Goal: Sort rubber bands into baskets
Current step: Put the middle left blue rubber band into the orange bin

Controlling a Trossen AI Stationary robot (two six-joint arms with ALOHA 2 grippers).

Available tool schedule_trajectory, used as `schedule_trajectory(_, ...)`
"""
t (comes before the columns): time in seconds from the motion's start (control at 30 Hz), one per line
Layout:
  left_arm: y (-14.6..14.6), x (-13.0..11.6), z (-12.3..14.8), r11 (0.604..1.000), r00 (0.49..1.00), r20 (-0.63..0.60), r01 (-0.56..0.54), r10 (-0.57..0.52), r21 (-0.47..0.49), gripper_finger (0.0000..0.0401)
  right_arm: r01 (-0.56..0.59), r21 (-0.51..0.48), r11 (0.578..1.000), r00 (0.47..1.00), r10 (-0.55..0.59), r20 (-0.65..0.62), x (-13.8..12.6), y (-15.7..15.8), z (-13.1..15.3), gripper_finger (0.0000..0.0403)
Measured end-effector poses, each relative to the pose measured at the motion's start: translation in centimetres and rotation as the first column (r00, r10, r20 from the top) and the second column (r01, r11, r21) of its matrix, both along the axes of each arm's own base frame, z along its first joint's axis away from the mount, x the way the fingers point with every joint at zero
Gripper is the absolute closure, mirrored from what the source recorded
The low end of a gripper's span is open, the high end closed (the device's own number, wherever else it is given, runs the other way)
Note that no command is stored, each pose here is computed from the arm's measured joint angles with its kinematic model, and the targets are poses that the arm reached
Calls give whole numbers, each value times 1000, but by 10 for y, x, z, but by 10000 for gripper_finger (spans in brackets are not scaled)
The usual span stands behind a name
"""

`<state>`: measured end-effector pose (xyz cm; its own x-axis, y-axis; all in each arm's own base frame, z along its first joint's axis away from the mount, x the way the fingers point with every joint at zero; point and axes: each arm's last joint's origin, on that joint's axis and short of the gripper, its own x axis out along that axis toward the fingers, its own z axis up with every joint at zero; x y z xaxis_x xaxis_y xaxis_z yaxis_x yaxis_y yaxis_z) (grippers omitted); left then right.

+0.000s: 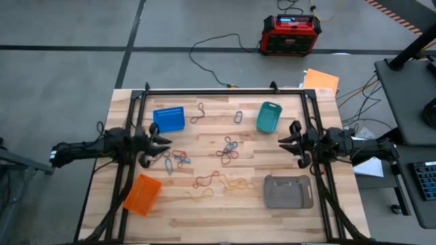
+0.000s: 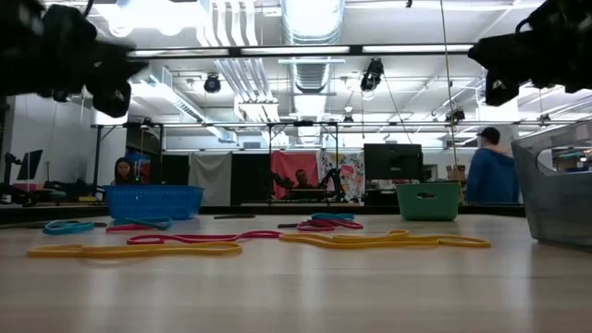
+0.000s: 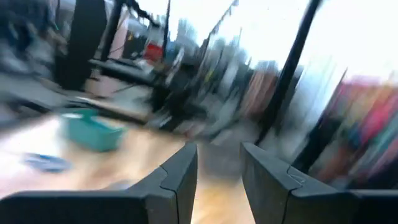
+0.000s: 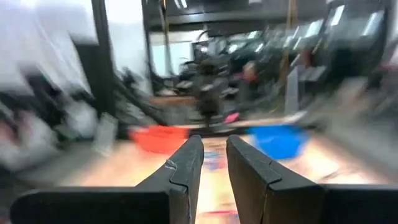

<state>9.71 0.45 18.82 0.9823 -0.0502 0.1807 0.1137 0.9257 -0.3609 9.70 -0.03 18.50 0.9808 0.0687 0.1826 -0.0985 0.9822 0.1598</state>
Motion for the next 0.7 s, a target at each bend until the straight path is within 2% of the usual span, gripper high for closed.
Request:
schedule_trajectory(0.07, 1, -2, 10, 984, 995, 98, 20, -3, -174, 297, 43, 22, 999, 999, -43, 17, 0, -1, 2, 335)
schedule_trajectory(0.13, 1, -4, 17, 965, 984, 177, 44, 3, -260, 297, 97, 40, 994, 995, -97, 12, 1, -3, 2, 335)
schedule_trajectory(0.23, 3, -8, 26, 957, 963, 262, 9, 71, -291, 297, 145, 66, 987, 989, -146, 4, 2, -5, 1, 335)
schedule_trajectory(0.37, 7, -11, 34, 933, 938, 283, -95, 201, -348, 297, 166, 77, 983, 986, -167, 3, 5, -5, 2, 335)
schedule_trajectory(0.53, 8, -13, 40, 925, 926, 294, -124, 238, -360, 297, 185, 125, 975, 982, -187, 3, 12, -6, 6, 335)
schedule_trajectory(0.63, 8, -13, 40, 922, 924, 293, -128, 244, -365, 297, 193, 113, 975, 981, -189, -45, 21, -7, 11, 335)
schedule_trajectory(0.7, 9, -13, 40, 918, 913, 288, -180, 289, -353, 297, 213, 93, 973, 975, -205, -85, 31, -7, 16, 335)
